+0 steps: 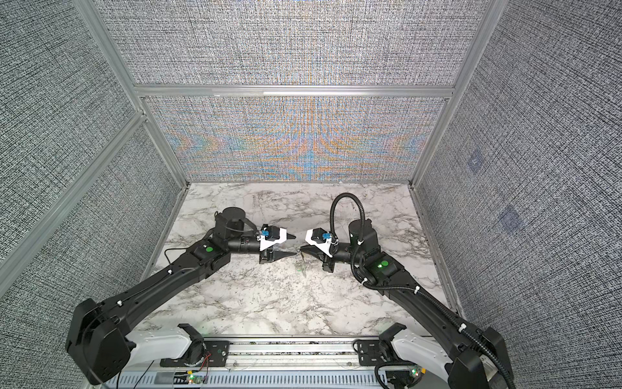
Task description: Remove the keys from the keyring
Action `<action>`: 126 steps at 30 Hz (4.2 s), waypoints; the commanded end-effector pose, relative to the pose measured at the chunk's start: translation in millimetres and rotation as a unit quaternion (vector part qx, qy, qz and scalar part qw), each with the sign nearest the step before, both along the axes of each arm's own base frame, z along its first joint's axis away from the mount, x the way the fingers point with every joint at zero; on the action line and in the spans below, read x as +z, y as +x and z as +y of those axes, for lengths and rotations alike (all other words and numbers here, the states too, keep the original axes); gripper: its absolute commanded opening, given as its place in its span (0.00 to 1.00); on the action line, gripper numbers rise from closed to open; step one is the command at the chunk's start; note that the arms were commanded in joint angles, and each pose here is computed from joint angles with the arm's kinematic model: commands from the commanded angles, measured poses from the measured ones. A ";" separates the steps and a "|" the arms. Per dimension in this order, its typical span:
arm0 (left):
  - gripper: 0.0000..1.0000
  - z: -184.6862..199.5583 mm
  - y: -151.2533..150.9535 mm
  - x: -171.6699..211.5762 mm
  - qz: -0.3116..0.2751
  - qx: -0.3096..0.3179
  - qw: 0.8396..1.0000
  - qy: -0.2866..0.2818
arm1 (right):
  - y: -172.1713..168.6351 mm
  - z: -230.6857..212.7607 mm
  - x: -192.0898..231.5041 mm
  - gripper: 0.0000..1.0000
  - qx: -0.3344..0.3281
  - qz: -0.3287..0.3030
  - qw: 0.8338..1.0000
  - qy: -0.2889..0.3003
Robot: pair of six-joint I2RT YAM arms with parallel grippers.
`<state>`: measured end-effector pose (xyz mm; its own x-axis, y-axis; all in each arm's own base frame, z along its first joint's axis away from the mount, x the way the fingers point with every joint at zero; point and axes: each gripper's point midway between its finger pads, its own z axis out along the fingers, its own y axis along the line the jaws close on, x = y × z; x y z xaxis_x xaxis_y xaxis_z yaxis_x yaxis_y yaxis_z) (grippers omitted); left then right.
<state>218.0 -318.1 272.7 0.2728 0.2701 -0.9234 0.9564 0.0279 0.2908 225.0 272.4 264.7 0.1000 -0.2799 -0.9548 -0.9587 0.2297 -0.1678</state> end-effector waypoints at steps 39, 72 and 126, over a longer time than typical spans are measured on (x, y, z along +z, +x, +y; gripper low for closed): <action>0.24 -16.8 1.3 -17.8 -0.004 0.000 0.998 0.066 | 11.1 0.7 -3.9 0.00 -0.016 0.008 0.996 -0.088; 0.22 -20.4 9.1 -5.8 0.019 0.027 0.998 0.047 | 10.8 -2.8 -10.8 0.00 -0.022 -0.002 0.994 -0.108; 0.00 -29.4 6.0 17.8 0.069 0.015 0.991 -0.112 | 6.3 -12.3 -13.6 0.34 -0.057 -0.040 0.996 -0.047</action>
<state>226.0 -345.9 265.3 0.0975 0.1552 -0.9831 0.9871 0.1108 0.1155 238.4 249.0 236.3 0.0975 -0.4531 -0.8861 -0.8910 0.3569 -0.2806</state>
